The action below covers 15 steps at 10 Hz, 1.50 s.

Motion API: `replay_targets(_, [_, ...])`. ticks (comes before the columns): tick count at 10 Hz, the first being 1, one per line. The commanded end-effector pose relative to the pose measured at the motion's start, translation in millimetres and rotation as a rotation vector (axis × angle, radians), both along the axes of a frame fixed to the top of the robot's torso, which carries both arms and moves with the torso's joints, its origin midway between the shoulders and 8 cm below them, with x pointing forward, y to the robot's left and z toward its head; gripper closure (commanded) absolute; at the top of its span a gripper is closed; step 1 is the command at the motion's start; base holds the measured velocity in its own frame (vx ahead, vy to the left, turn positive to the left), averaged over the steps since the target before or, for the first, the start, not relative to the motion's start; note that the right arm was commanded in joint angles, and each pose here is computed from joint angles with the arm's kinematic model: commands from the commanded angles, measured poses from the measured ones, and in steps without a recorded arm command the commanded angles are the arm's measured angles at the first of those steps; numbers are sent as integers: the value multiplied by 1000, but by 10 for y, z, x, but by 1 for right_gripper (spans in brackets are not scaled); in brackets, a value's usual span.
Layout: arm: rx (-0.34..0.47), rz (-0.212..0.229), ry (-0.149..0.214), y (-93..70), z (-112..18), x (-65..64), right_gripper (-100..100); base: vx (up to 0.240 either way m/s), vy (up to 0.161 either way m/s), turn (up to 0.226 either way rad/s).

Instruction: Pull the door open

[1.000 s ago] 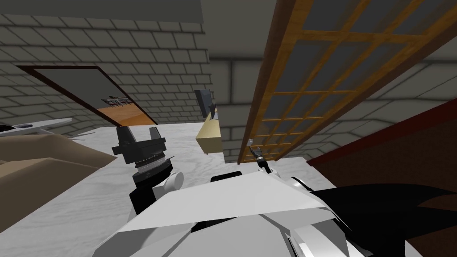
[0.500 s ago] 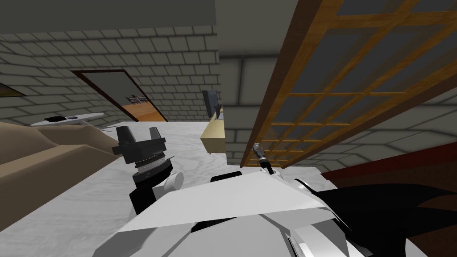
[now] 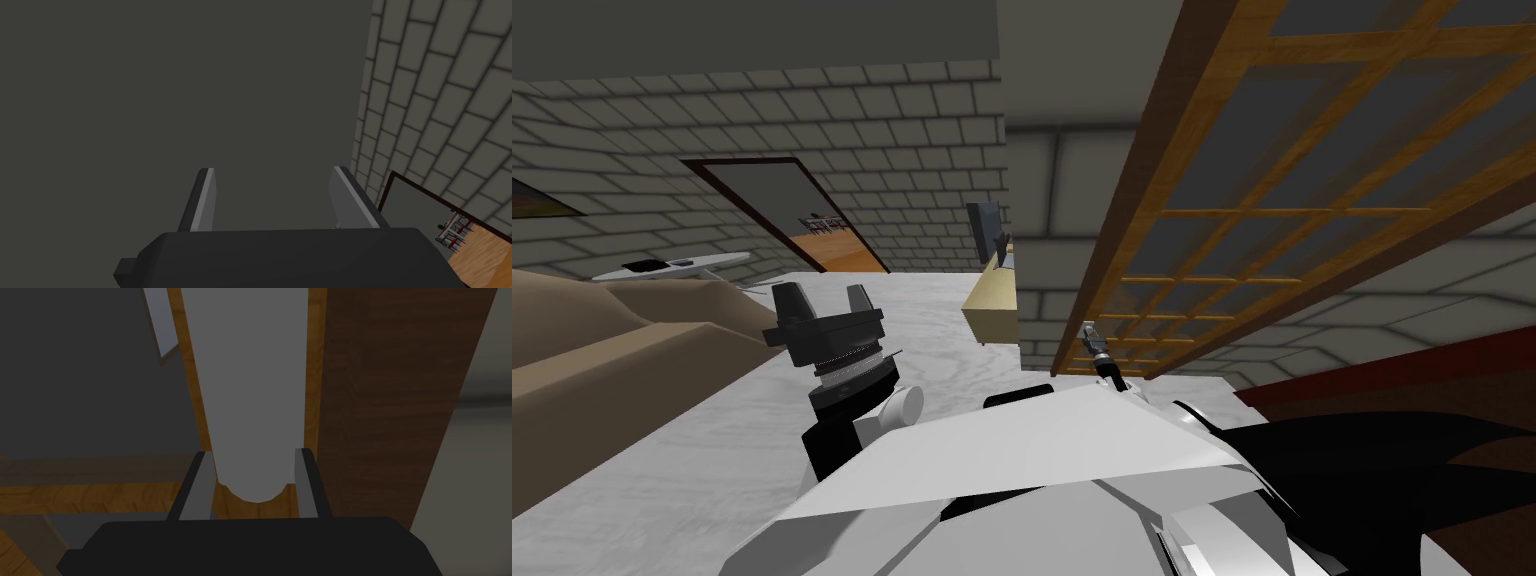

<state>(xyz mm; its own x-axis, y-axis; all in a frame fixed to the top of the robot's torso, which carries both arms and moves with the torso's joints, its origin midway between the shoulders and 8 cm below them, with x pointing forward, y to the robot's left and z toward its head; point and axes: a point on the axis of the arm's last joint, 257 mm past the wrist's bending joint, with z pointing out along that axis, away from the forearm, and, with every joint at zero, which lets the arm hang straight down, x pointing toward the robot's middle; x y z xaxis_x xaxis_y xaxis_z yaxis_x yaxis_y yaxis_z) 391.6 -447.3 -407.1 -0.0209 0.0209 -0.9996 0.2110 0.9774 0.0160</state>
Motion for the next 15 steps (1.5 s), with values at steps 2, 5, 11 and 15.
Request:
replay_targets(2, [1, 1, 1, 6, -3, 6, 100, 0, 0, 0])
replay_targets(5, [31, -2, -7, 2, 0, -2, 100, -5, -1, 4])
replay_targets(11, [162, -8, -39, 12, 7, 1, 100, -20, -10, 23])
replay_targets(15, [274, -13, -66, 21, 14, 3, 100, -25, -11, 28])
